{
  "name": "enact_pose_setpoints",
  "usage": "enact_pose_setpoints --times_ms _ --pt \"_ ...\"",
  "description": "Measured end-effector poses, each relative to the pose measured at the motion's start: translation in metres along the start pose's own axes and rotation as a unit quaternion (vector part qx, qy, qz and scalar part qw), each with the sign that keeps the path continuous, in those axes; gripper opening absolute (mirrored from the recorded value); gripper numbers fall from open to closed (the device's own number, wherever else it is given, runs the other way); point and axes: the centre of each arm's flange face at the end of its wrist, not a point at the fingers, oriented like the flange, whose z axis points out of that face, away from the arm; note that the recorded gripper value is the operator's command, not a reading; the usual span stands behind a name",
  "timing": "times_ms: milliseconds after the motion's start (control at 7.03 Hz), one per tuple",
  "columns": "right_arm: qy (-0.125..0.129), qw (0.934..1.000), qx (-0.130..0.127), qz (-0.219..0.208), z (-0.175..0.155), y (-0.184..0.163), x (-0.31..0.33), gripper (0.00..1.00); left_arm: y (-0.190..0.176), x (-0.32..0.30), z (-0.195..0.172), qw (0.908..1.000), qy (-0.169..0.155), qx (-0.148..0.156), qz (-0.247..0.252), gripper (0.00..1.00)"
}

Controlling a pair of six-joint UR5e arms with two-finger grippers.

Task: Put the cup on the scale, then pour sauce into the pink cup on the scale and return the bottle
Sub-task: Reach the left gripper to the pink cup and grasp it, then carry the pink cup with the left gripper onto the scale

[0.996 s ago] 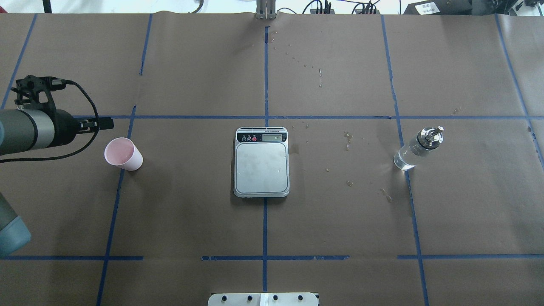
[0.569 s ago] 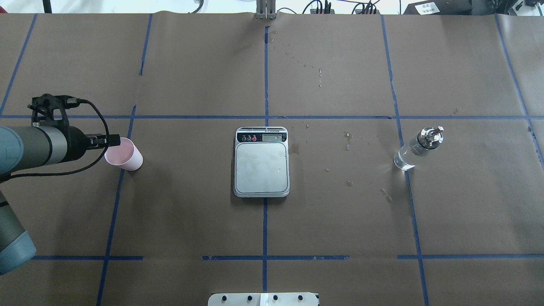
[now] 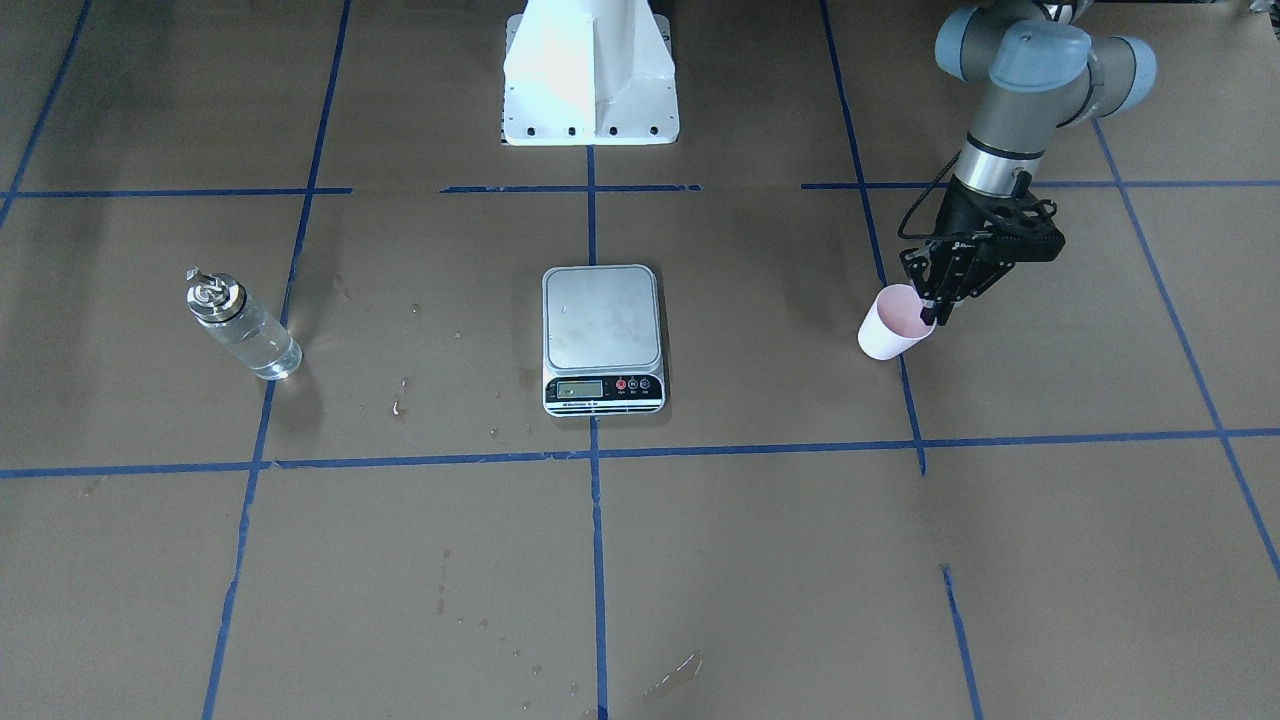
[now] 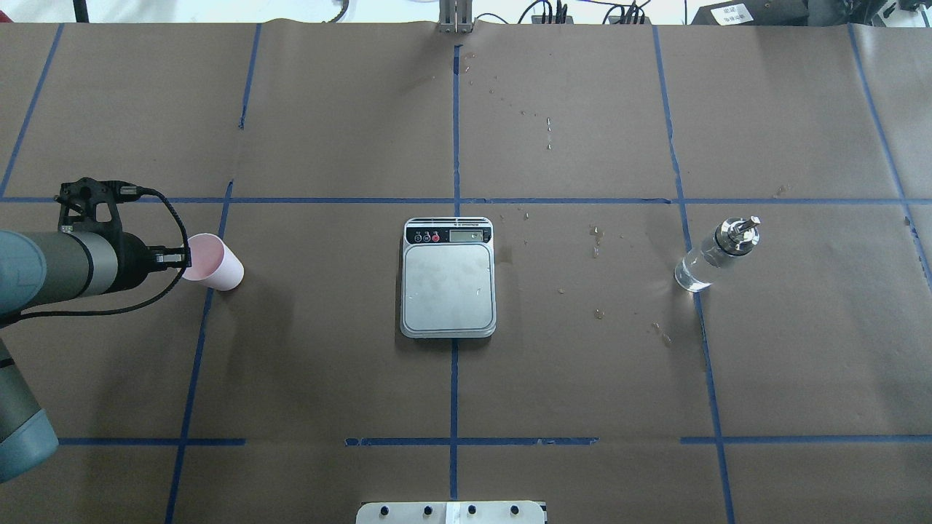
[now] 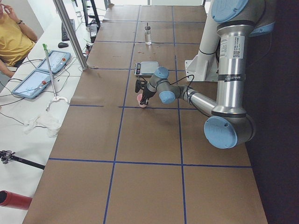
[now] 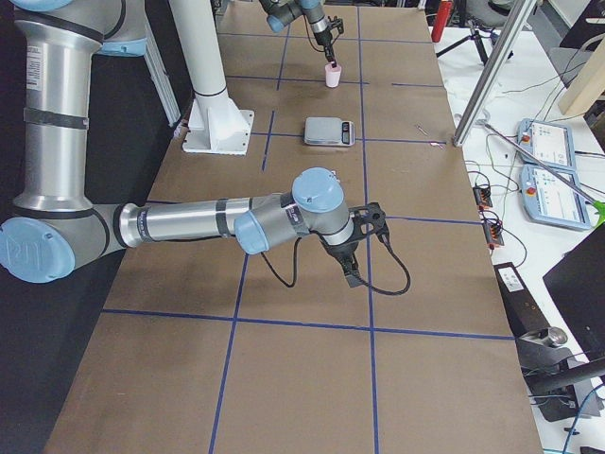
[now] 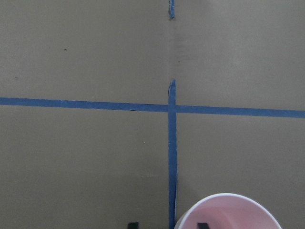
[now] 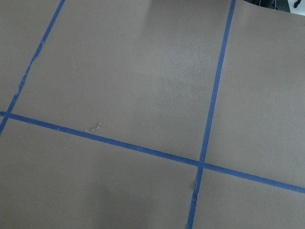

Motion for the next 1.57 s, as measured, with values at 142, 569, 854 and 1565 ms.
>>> enact_pose_setpoints --times_ms 142,569,854,1565 --pt "0.0 1.0 0.0 0.0 0.0 0.0 0.0 1.0 -0.001 0.003 -0.004 1.0 0.005 0.001 0.002 0.0" --pt "-0.001 1.0 0.0 0.0 0.0 0.0 -0.001 1.0 -0.017 0.057 -0.048 0.9998 0.02 0.003 0.003 0.0" --pt "-0.009 1.0 -0.001 0.0 0.0 0.001 -0.002 1.0 -0.036 0.139 -0.066 0.9997 0.022 -0.004 -0.014 0.0" --pt "-0.018 0.9998 -0.003 0.0 0.0 0.003 -0.003 1.0 -0.024 0.322 -0.05 0.9979 0.02 0.004 -0.062 0.01"
